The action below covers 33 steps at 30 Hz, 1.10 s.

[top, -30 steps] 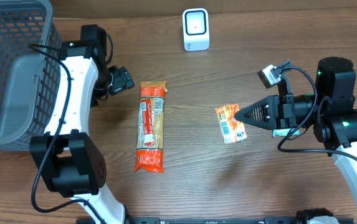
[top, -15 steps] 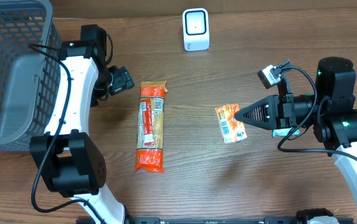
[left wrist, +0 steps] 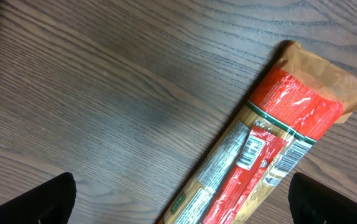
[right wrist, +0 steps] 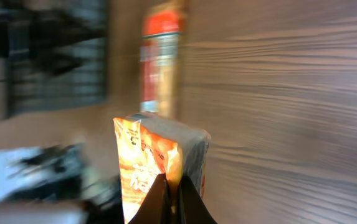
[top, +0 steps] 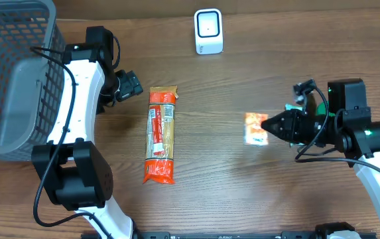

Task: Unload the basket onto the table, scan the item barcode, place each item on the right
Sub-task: 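Carry the orange packet to the white scanner and hold it there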

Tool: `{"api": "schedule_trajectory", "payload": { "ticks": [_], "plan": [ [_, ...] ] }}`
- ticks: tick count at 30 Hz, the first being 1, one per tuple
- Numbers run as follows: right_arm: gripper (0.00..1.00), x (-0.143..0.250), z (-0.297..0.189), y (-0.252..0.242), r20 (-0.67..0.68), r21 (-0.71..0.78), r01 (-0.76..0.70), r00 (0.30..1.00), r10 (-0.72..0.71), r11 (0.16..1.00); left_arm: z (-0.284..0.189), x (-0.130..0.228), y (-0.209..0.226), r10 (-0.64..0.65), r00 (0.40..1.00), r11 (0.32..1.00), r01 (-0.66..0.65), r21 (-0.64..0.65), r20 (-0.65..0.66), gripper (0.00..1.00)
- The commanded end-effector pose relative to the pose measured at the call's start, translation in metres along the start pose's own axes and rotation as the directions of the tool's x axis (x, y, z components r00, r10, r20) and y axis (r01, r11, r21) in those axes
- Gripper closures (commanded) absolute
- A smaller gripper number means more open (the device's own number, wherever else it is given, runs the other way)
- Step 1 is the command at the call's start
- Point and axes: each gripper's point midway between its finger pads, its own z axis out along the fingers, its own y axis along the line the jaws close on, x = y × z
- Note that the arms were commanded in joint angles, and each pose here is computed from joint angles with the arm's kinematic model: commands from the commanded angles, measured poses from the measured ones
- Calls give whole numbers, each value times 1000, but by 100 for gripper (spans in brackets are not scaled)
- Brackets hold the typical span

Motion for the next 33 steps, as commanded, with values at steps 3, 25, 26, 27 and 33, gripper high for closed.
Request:
{"api": "schedule_trajectory", "payload": {
  "ticks": [3, 25, 26, 27, 33],
  "plan": [
    [96, -9, -8, -46, 65, 276, 29, 997, -48, 961, -7, 1, -2, 14, 1000, 1000, -14, 7, 16, 0],
    [97, -135, -123, 56, 169, 497, 130, 955, -243, 858, -7, 1, -2, 14, 1000, 1000, -14, 7, 16, 0],
    [97, -144, -126, 63, 176, 497, 150, 947, -268, 855, -7, 1, -2, 13, 1000, 1000, -14, 7, 16, 0],
    [97, -152, -127, 68, 182, 497, 162, 941, -285, 853, -7, 1, -2, 14, 1000, 1000, -14, 7, 16, 0],
    [96, -196, -103, 81, 164, 553, 298, 877, -452, 778, -7, 1, -2, 14, 1000, 1000, -14, 7, 16, 0]
  ]
}}
